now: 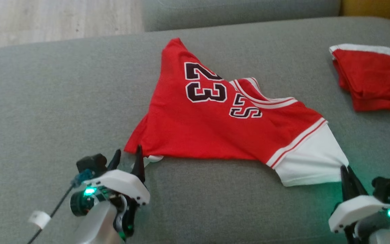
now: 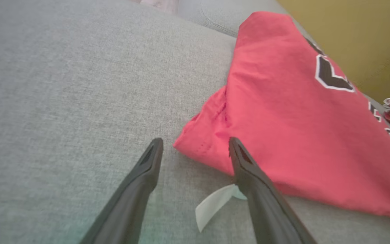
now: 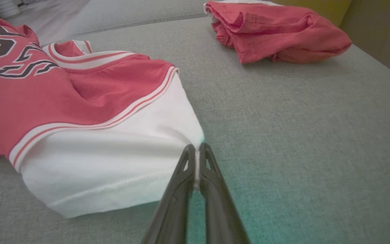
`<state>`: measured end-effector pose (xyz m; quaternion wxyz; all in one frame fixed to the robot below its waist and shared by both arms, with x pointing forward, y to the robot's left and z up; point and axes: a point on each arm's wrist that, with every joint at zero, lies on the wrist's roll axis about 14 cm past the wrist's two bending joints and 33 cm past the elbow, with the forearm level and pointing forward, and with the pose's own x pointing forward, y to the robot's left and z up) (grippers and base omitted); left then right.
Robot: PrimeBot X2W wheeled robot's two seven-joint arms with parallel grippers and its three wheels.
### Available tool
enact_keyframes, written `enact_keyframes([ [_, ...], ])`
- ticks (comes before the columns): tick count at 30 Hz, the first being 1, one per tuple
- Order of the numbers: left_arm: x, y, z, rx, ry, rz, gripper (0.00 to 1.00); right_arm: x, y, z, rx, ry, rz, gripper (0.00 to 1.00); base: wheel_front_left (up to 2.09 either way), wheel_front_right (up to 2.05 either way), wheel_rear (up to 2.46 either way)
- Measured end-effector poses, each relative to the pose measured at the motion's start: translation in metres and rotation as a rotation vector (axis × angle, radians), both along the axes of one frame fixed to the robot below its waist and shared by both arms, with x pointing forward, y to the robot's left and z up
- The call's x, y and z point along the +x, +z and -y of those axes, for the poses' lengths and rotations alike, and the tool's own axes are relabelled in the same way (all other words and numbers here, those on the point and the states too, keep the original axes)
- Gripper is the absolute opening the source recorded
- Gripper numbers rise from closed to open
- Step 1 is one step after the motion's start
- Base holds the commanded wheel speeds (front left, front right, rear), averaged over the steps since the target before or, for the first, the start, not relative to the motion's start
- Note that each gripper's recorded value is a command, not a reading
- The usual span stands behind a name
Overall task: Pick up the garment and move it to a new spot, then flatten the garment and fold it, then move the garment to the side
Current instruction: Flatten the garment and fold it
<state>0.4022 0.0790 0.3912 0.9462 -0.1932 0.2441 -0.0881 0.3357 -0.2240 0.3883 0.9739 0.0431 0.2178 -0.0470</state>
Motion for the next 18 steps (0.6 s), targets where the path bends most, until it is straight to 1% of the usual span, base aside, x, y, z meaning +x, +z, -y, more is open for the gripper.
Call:
enact_keyframes([
  [3, 0.006, -0.01, 0.003, -0.002, -0.013, -0.036, 1.0, 0.005, 0.002, 0.003, -0.004, -0.009, 0.008, 0.0, 0.0, 0.0, 0.0],
  [4, 0.007, -0.013, 0.006, -0.008, -0.024, -0.045, 0.93, 0.006, 0.002, 0.005, -0.005, -0.013, 0.008, 0.0, 0.0, 0.0, 0.0],
  [5, 0.009, -0.014, 0.009, -0.02, -0.033, -0.049, 0.59, 0.005, 0.001, 0.006, -0.006, -0.018, 0.005, 0.0, 0.0, 0.0, 0.0],
  [6, 0.009, -0.015, 0.011, -0.03, -0.041, -0.054, 0.22, 0.004, 0.001, 0.007, -0.004, -0.023, 0.002, 0.0, 0.0, 0.0, 0.0],
  [7, 0.01, -0.015, 0.013, -0.038, -0.048, -0.056, 0.0, 0.004, 0.001, 0.008, -0.001, -0.028, 0.004, 0.0, 0.0, 0.0, 0.0],
  [11, 0.01, -0.005, 0.02, -0.067, -0.061, -0.012, 0.0, 0.007, 0.014, 0.012, 0.012, -0.046, 0.065, 0.0, 0.0, 0.0, 0.0],
  [15, 0.014, 0.025, 0.023, -0.106, -0.06, 0.095, 0.0, 0.017, 0.042, 0.01, 0.044, -0.052, 0.172, 0.0, 0.0, 0.0, 0.0],
  [16, 0.014, 0.025, 0.023, -0.106, -0.06, 0.095, 0.0, 0.017, 0.042, 0.01, 0.044, -0.052, 0.172, 0.0, 0.0, 0.0, 0.0],
  [18, 0.016, 0.047, 0.024, -0.137, -0.062, 0.164, 0.0, 0.025, 0.067, 0.008, 0.069, -0.053, 0.258, 0.0, 0.0, 0.0, 0.0],
])
